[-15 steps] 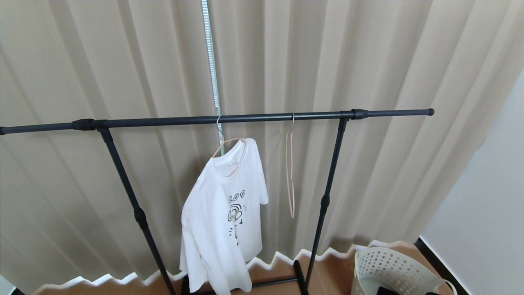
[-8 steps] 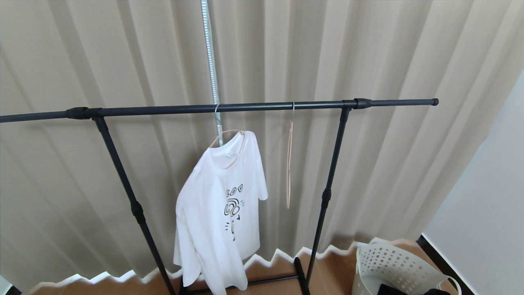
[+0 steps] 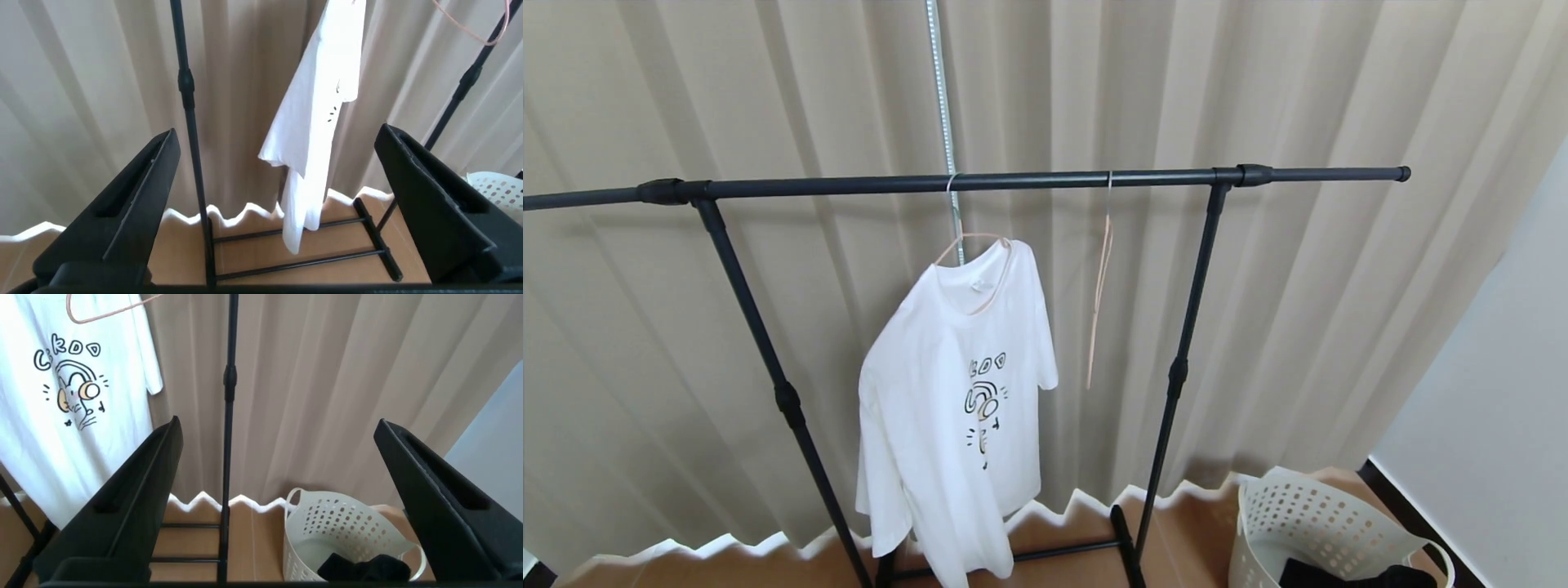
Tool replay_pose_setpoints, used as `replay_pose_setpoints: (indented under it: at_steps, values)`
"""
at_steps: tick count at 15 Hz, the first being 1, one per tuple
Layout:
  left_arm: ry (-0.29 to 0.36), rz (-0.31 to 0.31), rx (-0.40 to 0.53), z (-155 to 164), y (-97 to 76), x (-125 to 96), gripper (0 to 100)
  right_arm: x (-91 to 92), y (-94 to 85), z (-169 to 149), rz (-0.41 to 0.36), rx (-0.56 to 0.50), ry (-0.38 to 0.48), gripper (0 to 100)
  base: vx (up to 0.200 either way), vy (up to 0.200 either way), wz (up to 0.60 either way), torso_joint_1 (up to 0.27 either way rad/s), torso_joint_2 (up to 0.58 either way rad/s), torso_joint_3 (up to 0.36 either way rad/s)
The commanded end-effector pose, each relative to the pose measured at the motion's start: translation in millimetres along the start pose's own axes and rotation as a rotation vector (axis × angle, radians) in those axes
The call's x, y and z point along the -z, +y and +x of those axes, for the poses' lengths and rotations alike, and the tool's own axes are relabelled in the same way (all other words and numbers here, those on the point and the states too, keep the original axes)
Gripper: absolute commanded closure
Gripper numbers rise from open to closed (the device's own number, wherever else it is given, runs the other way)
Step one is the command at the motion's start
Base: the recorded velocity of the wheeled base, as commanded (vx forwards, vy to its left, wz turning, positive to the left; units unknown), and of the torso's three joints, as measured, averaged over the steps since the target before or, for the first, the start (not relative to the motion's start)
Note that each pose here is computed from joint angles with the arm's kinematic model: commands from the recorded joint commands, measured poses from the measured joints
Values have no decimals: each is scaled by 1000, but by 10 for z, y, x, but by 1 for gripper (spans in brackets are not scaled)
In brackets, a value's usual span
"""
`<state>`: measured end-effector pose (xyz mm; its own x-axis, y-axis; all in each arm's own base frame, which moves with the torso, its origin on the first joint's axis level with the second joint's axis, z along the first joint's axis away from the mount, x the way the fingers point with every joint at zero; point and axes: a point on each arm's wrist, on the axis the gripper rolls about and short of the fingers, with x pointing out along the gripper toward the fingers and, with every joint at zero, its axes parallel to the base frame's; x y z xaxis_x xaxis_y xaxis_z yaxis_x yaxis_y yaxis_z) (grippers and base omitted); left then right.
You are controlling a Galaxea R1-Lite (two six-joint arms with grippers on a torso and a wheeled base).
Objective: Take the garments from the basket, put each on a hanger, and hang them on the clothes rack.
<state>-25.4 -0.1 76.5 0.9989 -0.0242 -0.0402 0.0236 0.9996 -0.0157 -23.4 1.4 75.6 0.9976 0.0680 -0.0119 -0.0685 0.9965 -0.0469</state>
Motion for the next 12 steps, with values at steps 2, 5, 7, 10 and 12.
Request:
replay_pose_setpoints:
  at_steps: [2,5,7,10,12]
  values:
    - [1,-2,0,1,0,-1,0,0,0,0,0,-1,0,0,0,0,0,-173,415,246]
    - [1,-2,0,1,0,-1,0,0,0,0,0,-1,0,0,0,0,0,-212,523,315]
    - [1,0,0,1,0,-1,0,0,0,0,0,-1,0,0,0,0,0,-208,549,334]
    - [1,0,0,1,0,-1,0,0,0,0,0,-1,0,0,0,0,0,-199,541,334]
    - [1,-2,0,1,0,-1,0,0,0,0,0,-1,0,0,0,0,0,-181,525,334]
